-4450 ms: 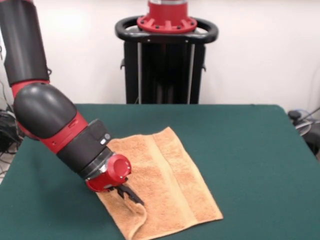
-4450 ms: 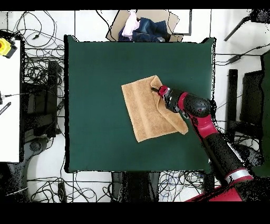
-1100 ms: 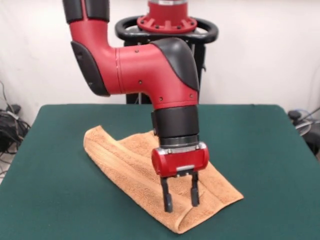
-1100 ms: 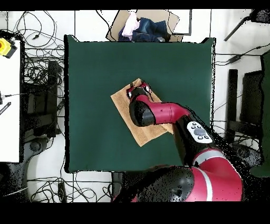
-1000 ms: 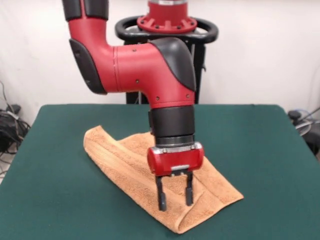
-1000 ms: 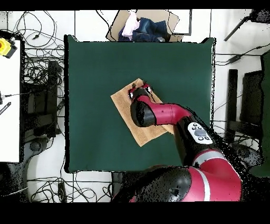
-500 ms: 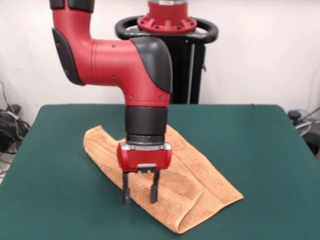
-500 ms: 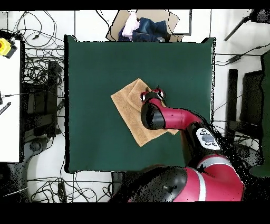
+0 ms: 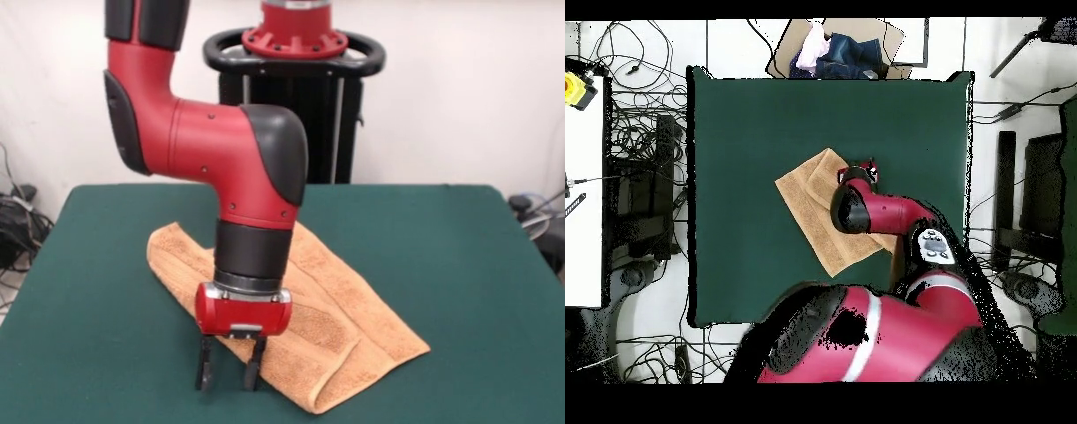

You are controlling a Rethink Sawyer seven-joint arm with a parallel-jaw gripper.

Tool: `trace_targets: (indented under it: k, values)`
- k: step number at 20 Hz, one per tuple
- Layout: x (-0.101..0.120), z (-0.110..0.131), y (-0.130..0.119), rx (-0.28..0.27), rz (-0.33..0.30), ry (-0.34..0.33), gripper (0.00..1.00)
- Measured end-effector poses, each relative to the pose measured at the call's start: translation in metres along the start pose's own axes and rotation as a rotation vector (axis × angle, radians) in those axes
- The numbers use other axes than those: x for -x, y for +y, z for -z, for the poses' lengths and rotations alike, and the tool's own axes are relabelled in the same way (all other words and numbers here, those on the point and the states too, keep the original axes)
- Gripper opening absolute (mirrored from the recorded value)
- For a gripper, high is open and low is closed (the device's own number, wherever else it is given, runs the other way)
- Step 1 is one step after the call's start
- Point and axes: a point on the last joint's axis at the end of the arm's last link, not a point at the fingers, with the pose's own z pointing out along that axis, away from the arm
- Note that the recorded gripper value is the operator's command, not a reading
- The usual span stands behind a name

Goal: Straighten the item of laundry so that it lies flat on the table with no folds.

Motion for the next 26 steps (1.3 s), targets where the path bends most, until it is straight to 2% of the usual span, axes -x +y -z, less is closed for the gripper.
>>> trace_targets:
  k: [5,10,20,26]
  values:
    - [0.004,0.0,0.006,-0.042,0.045,0.019,1.0]
    - [0.005,0.0,0.006,-0.053,0.051,0.024,1.0]
    - [0.002,-0.003,0.0,-0.037,0.0,0.005,1.0]
    - [-0.008,-0.004,-0.007,0.006,-0.072,-0.056,1.0]
